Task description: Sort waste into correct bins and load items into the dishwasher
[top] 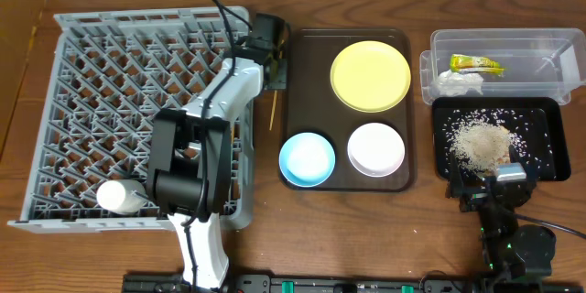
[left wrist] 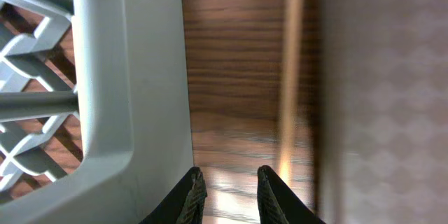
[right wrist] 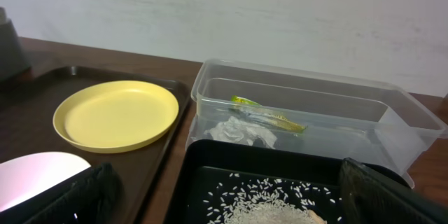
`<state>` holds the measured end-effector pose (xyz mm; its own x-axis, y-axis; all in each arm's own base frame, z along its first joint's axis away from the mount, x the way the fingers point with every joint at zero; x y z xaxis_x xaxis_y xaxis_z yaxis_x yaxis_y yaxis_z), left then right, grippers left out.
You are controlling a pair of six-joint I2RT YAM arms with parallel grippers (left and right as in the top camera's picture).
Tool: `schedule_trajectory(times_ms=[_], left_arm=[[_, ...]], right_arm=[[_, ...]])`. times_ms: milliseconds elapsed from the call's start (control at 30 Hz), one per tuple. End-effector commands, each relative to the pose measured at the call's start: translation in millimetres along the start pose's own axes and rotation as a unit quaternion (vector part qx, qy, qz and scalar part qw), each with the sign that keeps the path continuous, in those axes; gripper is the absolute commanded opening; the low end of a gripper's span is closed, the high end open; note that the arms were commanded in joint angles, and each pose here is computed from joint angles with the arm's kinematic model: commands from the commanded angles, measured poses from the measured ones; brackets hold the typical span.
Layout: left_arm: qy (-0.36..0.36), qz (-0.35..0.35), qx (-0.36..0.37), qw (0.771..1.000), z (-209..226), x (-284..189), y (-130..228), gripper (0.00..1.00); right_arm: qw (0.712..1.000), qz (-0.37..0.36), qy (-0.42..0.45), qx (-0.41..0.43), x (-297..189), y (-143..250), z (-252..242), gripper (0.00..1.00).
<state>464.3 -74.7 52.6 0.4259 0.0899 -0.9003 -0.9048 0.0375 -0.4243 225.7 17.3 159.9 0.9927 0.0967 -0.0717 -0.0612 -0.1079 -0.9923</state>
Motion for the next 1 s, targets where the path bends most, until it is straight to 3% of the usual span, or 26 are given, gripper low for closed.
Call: schedule_trajectory(times_ms=[0,500,967], left_arm=[[-0.014,0.013,-0.005,1.000,16.4,7.3,4.1,0.27],[0.049,0.028,0.023,0.998,-19.5,17.1,13.5,0.32],[0.030,0.046,0.052,0.997,-36.9,29.9,29.4,0.36]], right_arm=[[1.000,0.000,0.007,-0.005,-0.1,1.2,-2.6,0.99],[1.000,0.000,0.007,-0.005,-0.1,1.2,-2.6,0.99],[1.000,0.000,0.007,-0.005,-0.1,1.2,-2.6,0.99]])
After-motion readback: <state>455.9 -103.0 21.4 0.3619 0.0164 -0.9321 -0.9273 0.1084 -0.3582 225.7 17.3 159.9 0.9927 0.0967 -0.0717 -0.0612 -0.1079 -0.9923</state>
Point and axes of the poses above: each gripper's point midway between its finger pads, its own x axis out along the fingers, its own z axis along the line the jaws close on, y = z × x, the point moved 2 cm from there along -x, back along the fingers, and after that the axes turned 1 degree about -x, right-handed, at the moved point
